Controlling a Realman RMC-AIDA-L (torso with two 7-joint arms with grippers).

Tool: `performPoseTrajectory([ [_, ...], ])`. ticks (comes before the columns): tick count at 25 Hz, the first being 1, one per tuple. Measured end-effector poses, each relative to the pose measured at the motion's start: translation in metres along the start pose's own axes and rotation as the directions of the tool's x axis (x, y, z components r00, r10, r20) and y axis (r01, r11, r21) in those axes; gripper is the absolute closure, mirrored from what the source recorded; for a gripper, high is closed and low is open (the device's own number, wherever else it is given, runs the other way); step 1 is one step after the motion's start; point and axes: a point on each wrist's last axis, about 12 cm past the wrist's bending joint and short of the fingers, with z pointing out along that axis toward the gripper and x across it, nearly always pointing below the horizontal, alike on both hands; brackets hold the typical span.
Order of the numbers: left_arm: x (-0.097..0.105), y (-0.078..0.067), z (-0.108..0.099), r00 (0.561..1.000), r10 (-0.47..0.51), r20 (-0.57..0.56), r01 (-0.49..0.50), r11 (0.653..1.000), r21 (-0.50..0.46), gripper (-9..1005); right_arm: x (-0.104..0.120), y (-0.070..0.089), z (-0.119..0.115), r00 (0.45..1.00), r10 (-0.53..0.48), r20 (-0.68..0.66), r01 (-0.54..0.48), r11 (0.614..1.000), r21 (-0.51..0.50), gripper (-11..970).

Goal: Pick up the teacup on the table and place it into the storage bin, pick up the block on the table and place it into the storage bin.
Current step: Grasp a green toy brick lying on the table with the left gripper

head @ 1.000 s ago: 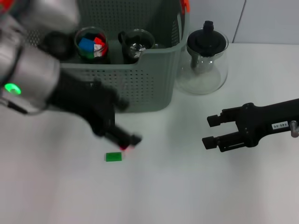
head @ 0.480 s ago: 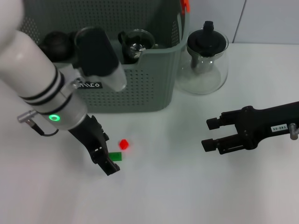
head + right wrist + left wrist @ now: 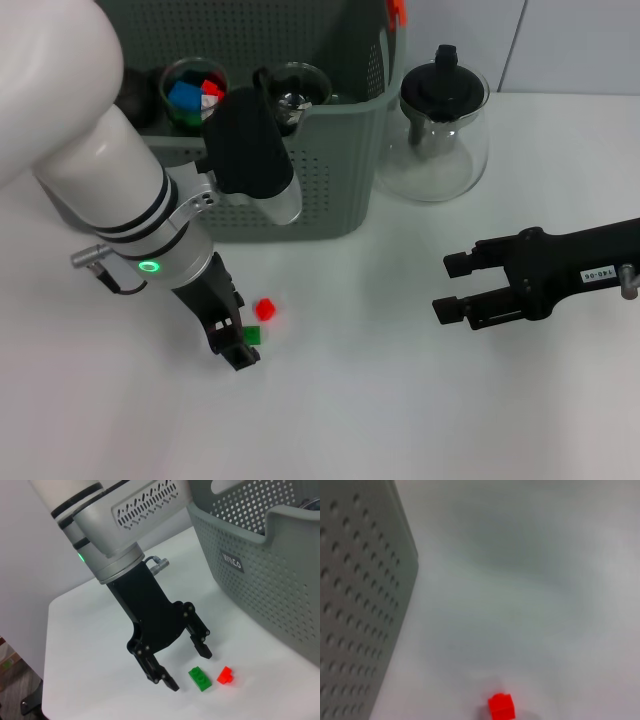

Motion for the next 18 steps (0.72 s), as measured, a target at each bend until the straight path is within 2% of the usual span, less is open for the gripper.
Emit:
performPoseTrajectory([
  [12, -0.006, 0.001, 0.012, 0.999, 0.035, -0.027, -0.035, 0.999, -0.012, 478, 0.000, -0.001, -0.001, 1.000, 0.001, 0.001, -0.001, 1.000, 0.006, 137],
  [18, -0.005, 0.001, 0.015, 0.999, 0.036, -0.031, -0.037, 0.999, -0.012, 466, 0.000, -0.002, -0.002, 1.000, 0.001, 0.002, -0.001, 1.000, 0.017, 137],
])
